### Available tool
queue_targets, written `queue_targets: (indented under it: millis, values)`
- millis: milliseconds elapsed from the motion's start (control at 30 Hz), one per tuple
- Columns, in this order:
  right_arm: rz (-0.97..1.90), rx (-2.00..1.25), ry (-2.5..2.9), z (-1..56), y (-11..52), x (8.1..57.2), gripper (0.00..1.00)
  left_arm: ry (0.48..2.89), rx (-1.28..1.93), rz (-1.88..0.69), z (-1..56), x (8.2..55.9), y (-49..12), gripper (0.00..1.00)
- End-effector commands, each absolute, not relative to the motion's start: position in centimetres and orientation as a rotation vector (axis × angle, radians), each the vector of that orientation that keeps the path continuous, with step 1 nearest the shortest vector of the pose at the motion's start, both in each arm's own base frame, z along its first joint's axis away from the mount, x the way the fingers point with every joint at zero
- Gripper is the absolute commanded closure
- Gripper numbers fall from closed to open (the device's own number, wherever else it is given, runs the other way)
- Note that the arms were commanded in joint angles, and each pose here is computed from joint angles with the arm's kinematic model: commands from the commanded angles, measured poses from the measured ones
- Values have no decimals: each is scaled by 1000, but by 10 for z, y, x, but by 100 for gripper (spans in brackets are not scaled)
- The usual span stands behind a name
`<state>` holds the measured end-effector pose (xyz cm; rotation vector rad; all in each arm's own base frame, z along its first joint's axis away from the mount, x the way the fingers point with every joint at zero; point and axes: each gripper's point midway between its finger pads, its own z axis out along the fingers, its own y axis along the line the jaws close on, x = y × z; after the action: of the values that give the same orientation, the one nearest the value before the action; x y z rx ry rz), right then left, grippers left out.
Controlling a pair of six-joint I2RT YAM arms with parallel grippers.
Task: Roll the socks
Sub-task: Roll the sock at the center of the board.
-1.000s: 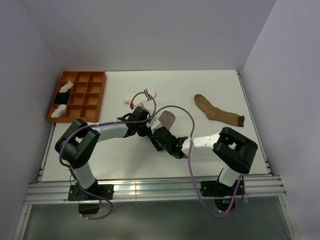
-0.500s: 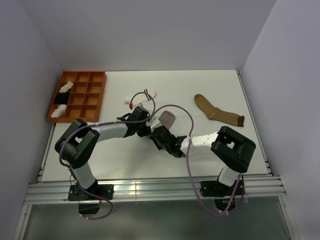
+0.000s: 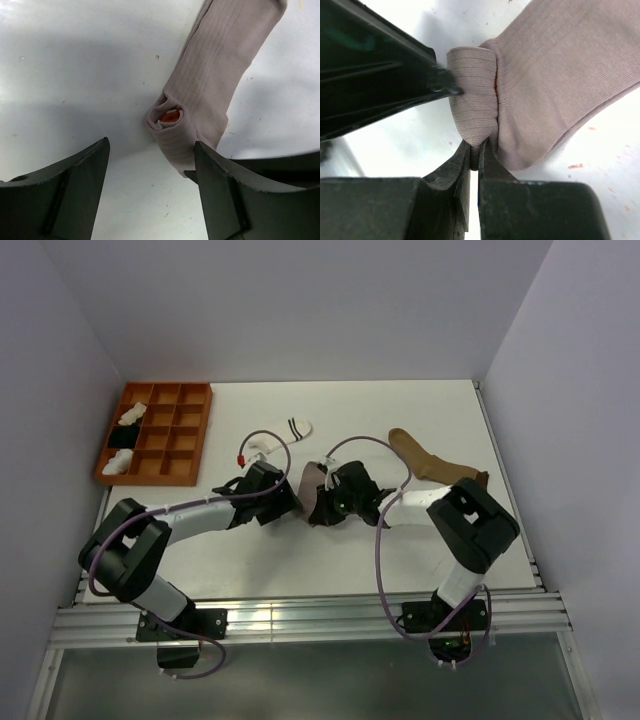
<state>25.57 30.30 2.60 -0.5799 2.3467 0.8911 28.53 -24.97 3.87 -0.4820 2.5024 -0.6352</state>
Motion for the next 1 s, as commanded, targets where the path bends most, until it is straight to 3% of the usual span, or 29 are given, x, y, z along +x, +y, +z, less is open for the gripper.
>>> queue_targets:
  millis: [0,167,667,967]
  values:
    - [1243,-518,2443,29,316,231,100,2415,-550,-669,54,291,-244,26]
    - [1463,-389,2457,37,316,238,100,2426,-567,-724,48,284,-248,30]
    - [1512,-260,2607,16,314,245,100,2434,-647,-686,31,286,-244,37]
    - [1488,-259,2624,12,312,246,100,2458,-707,-615,11,290,-232,53]
